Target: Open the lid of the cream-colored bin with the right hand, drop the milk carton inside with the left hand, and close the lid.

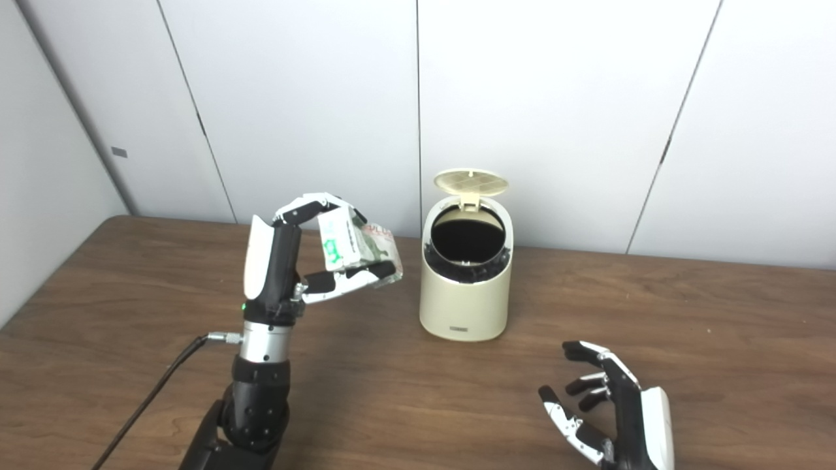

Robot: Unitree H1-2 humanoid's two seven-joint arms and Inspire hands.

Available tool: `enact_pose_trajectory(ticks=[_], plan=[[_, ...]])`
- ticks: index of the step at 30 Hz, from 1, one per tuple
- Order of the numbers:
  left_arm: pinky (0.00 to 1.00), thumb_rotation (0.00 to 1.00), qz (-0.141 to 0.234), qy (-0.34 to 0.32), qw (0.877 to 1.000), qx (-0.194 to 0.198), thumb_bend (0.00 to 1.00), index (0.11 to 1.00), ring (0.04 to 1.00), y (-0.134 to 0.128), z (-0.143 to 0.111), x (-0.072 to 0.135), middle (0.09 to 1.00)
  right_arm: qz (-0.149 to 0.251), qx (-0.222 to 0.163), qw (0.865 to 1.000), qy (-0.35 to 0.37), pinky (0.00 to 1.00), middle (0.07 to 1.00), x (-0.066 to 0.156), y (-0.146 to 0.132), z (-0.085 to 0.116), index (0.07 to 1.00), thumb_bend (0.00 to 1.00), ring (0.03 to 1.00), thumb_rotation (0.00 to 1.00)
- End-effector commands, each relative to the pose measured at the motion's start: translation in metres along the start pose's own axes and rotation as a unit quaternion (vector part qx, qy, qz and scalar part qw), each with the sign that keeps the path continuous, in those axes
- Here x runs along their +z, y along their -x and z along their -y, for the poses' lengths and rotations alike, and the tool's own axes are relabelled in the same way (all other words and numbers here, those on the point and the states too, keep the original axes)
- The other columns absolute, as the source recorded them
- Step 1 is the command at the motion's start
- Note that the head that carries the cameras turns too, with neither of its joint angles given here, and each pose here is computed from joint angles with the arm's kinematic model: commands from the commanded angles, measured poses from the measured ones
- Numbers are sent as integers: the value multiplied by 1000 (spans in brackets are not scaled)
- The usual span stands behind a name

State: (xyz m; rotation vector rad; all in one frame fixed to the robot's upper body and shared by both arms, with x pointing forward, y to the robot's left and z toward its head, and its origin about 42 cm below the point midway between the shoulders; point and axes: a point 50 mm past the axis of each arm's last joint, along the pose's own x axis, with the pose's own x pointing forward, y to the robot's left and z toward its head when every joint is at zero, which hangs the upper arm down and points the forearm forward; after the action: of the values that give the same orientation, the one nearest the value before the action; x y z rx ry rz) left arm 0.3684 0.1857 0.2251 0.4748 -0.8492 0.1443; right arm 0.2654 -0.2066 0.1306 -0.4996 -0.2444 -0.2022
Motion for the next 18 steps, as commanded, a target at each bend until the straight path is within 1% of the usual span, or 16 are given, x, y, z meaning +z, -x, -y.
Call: enact_pose_trajectory(ticks=[1, 2, 3, 4, 6, 8, 10, 13, 14, 16, 18], plan=[[652, 0, 61, 11, 998, 24, 502, 463, 527, -28, 4, 15, 463, 10, -12, 1000, -17, 231, 675, 6, -3, -11, 675, 312, 335, 8], [657, 0, 63, 13, 998, 23, 502, 462, 529, -30, 7, 15, 463, 10, -13, 1000, -19, 209, 675, 6, -3, -13, 672, 315, 303, 4], [660, 0, 65, 14, 998, 21, 502, 462, 529, -31, 10, 15, 462, 9, -14, 1000, -20, 236, 677, 6, -3, -14, 671, 314, 353, 2], [661, 0, 66, 16, 998, 21, 501, 462, 530, -32, 13, 15, 462, 10, -14, 1000, -21, 249, 681, 6, -3, -16, 671, 314, 374, 2], [663, 0, 67, 20, 997, 19, 501, 463, 531, -34, 17, 15, 461, 11, -14, 1000, -25, 244, 691, 6, -2, -18, 672, 314, 373, 2], [668, 0, 65, 27, 997, 15, 501, 466, 529, -37, 25, 14, 459, 13, -12, 999, -28, 274, 687, 5, -2, -20, 675, 304, 417, 18], [670, 0, 65, 30, 997, 12, 502, 468, 529, -38, 30, 14, 459, 14, -11, 999, -29, 287, 681, 5, -2, -22, 674, 300, 434, 28], [660, 0, 66, 31, 997, 13, 502, 465, 529, -41, 38, 13, 459, 17, -8, 999, -28, 401, 677, 6, -1, -27, 665, 300, 558, 21], [655, 0, 66, 33, 997, 14, 501, 465, 529, -42, 41, 13, 459, 15, -6, 999, -30, 460, 686, 6, -1, -27, 670, 300, 612, 29], [652, 0, 65, 37, 997, 18, 502, 464, 528, -44, 47, 14, 459, 13, -4, 999, -35, 506, 694, 7, 0, -29, 675, 303, 650, 41], [651, 0, 64, 43, 997, 24, 502, 463, 527, -46, 51, 15, 459, 13, -4, 999, -35, 505, 697, 7, 1, -29, 678, 308, 646, 53]])
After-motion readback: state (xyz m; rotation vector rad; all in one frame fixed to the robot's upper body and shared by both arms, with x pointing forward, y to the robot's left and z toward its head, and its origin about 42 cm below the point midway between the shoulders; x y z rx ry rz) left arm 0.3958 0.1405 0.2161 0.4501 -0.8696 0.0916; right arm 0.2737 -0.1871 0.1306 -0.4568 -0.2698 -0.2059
